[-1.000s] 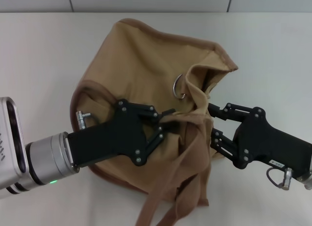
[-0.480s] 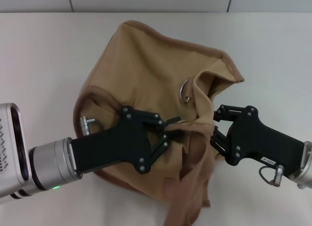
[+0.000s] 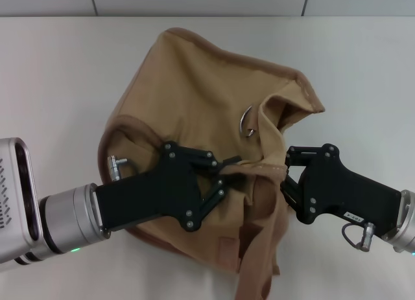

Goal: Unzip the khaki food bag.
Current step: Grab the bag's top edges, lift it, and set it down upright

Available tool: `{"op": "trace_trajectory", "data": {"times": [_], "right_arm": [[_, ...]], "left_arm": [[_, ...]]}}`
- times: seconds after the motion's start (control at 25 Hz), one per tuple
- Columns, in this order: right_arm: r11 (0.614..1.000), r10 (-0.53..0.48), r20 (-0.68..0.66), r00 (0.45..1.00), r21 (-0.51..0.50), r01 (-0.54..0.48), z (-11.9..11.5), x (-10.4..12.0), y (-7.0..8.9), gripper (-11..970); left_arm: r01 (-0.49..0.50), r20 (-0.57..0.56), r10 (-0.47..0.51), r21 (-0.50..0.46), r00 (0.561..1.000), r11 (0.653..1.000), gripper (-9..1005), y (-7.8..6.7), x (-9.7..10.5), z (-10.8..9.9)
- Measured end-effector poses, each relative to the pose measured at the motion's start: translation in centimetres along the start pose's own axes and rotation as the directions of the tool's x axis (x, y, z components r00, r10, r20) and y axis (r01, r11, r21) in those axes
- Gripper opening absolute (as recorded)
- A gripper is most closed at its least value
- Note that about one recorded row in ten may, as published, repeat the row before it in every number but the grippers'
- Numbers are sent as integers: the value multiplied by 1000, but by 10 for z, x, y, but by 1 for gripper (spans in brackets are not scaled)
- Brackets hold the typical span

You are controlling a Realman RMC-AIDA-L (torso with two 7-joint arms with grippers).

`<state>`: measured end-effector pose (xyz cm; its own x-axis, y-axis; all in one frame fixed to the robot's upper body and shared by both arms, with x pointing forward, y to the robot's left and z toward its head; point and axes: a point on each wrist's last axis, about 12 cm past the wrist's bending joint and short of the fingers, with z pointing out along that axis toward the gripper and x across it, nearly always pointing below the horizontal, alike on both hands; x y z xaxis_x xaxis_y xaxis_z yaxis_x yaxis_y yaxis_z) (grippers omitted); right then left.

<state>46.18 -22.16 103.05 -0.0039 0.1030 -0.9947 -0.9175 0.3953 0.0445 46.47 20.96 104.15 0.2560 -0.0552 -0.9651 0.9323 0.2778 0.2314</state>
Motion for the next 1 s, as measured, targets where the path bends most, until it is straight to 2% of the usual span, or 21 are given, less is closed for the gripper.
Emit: {"op": "trace_trajectory", "data": {"times": [0.4,0.6,1.0], "right_arm": [[1000,-8,7,1000,1,7,-2,1,3,16],[1000,-2,9,1000,9,1,-1,1,4,11],[1000,-21,8,1000,16,21,-2,2,3,11]], "left_arm": [[0,-2,0,-6,1000,1000,84,1,0,0],[0,1,0,-18,1000,1000,86,1,0,-1],[16,51,-9,-137,999,990,88,4,-3,-4]]}}
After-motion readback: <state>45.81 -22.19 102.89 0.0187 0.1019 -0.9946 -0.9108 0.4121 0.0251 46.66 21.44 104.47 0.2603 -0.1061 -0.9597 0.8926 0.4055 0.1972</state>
